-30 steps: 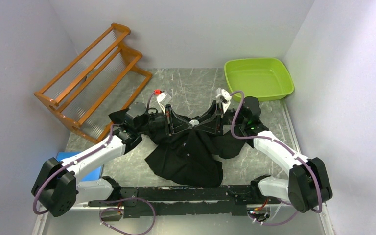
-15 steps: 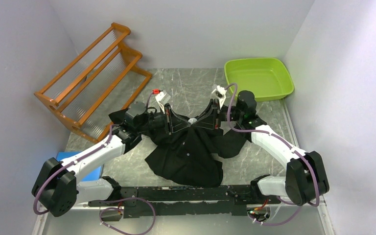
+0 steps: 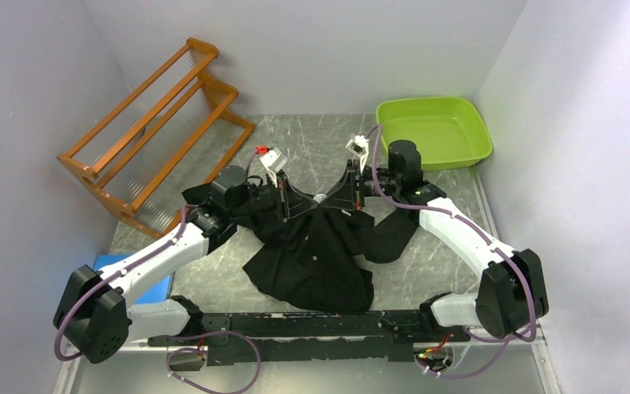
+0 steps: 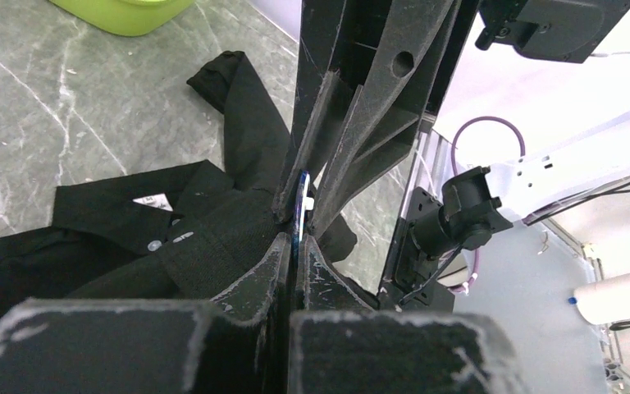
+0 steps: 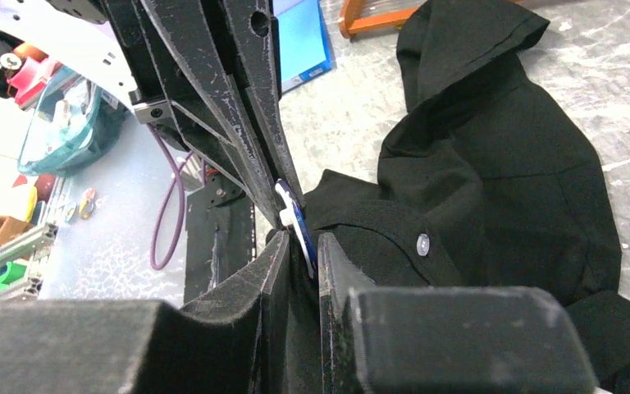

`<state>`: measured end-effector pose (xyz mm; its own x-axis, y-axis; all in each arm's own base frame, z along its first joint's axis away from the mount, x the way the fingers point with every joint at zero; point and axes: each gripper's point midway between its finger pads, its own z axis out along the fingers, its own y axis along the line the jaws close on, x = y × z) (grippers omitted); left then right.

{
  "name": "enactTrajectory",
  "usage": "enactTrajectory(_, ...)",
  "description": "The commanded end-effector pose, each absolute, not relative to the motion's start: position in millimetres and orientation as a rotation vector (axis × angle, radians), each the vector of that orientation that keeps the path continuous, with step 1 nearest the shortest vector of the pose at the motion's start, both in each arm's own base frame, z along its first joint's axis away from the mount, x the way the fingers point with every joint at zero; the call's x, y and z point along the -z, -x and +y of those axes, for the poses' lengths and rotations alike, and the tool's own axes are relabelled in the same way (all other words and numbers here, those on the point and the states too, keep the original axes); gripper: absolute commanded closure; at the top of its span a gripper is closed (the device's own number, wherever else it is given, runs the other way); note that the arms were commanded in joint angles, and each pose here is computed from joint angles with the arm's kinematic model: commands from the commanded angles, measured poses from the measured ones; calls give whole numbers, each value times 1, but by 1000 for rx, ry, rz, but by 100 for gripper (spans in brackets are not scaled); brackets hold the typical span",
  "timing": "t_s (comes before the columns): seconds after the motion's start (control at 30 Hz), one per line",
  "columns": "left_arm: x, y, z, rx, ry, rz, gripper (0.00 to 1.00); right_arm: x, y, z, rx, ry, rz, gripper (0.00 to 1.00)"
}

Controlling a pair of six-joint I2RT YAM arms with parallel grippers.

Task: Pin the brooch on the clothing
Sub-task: Pin the brooch to the clothes.

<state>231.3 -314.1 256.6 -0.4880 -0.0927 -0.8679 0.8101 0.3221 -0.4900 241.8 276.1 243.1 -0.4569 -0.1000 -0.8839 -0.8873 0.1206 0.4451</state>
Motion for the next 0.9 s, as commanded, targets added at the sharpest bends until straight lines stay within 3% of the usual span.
enactTrajectory(0.0,-308,-205,-327,1397,-792,1538,97,-239,-278,274,-1205,891,1742,98)
enactTrajectory(0.87,-268,-210,-307,1351,-540,1592,97,-268,-275,258,-1276,700,1597,100)
